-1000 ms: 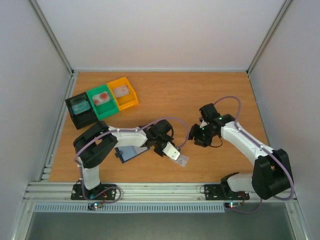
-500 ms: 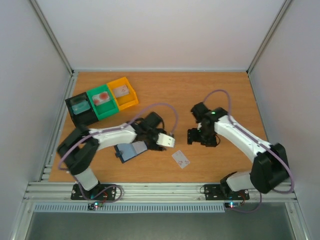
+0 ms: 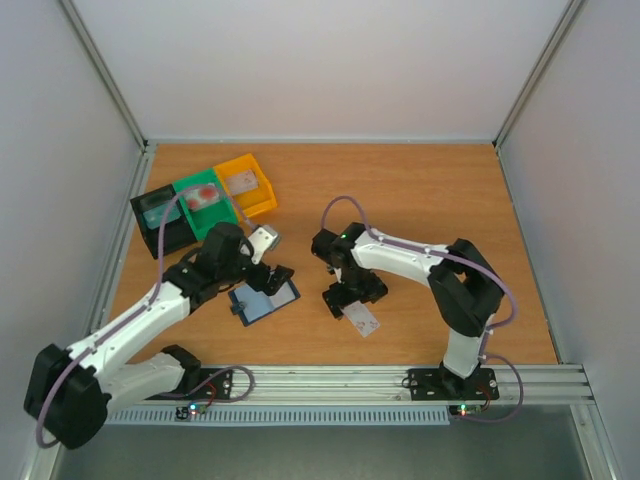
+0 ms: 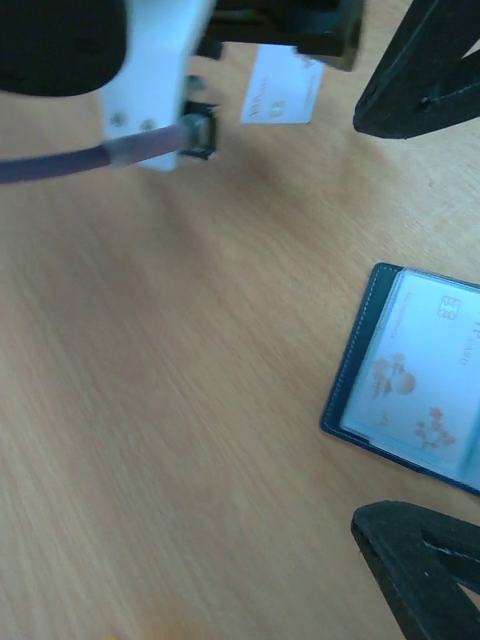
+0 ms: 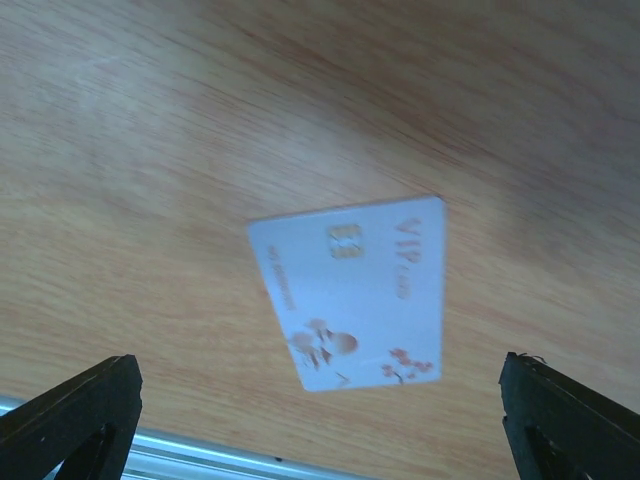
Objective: Take the credit cards out of the card holder
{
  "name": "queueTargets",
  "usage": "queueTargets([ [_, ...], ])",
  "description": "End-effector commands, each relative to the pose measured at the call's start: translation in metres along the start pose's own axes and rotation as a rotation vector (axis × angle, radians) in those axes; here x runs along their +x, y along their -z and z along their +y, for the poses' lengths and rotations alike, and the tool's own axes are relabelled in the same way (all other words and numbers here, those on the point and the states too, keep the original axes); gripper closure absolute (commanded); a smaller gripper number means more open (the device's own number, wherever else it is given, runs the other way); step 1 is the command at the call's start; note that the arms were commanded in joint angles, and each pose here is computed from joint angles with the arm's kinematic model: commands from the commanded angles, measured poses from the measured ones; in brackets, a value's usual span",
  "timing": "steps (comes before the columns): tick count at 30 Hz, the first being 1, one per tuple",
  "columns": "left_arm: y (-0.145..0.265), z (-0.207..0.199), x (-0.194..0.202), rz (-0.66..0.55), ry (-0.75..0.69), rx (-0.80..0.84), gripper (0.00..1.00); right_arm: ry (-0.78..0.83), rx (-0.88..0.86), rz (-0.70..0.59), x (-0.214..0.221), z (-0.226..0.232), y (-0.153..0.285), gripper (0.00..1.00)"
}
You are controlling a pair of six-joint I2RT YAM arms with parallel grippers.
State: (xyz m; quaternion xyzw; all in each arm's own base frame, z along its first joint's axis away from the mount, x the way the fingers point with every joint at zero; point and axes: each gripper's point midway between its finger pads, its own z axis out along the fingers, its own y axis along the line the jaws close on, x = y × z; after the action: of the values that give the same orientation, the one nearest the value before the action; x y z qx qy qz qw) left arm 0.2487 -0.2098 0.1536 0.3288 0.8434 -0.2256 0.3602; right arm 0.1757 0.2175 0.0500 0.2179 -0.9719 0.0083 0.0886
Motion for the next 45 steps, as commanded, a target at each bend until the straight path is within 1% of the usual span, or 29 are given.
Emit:
queueTargets([
  [1,0.015,0.028,-0.005,-0.162,0.276,-0.121,0.01,0.088,-0.019,0.050,-0.005,0.022,-0.008,0.01],
  [5,0.019,0.045,0.017,-0.176,0.443,-0.158,0.01,0.098,0.105,0.116,-0.003,0.012,-0.020,0.01],
  [9,0.020,0.050,0.026,-0.210,0.509,-0.152,0.01,0.092,0.147,0.151,0.001,0.002,-0.030,0.02],
  [12,0.023,0.048,0.019,-0.242,0.509,-0.125,0.01,0.066,0.172,0.180,0.003,-0.008,-0.034,0.06],
  [18,0.024,0.046,0.017,-0.265,0.502,-0.108,0.01,-0.007,0.141,0.173,0.005,-0.025,-0.035,0.32],
  [19,0.024,0.047,0.017,-0.265,0.503,-0.109,0.01,-0.028,0.122,0.174,0.006,-0.027,-0.036,0.35],
  [21,0.023,0.048,0.018,-0.264,0.505,-0.113,0.01,-0.066,0.098,0.168,0.004,-0.032,-0.039,0.37],
  [24,0.023,0.049,0.017,-0.272,0.502,-0.116,0.01,-0.119,0.077,0.157,0.000,-0.040,-0.044,0.38],
  [27,0.023,0.050,0.017,-0.273,0.504,-0.117,0.01,-0.214,0.106,0.152,-0.006,-0.065,-0.045,0.38],
  [30,0.024,0.050,0.016,-0.279,0.503,-0.118,0.01,-0.335,0.083,0.149,-0.013,-0.093,-0.047,0.38],
  [37,0.029,0.054,0.013,-0.300,0.495,-0.142,0.01,-0.588,0.176,0.127,-0.012,-0.194,-0.044,0.39],
  [41,0.031,0.054,0.011,-0.304,0.485,-0.147,0.01,-0.755,0.063,0.062,-0.015,-0.239,-0.042,0.42],
  [43,0.032,0.055,0.011,-0.304,0.478,-0.154,0.01,-0.750,0.037,0.015,-0.020,-0.246,-0.030,0.44],
  [45,0.031,0.056,0.011,-0.302,0.474,-0.158,0.01,-0.727,-0.007,-0.039,-0.028,-0.235,-0.009,0.45],
])
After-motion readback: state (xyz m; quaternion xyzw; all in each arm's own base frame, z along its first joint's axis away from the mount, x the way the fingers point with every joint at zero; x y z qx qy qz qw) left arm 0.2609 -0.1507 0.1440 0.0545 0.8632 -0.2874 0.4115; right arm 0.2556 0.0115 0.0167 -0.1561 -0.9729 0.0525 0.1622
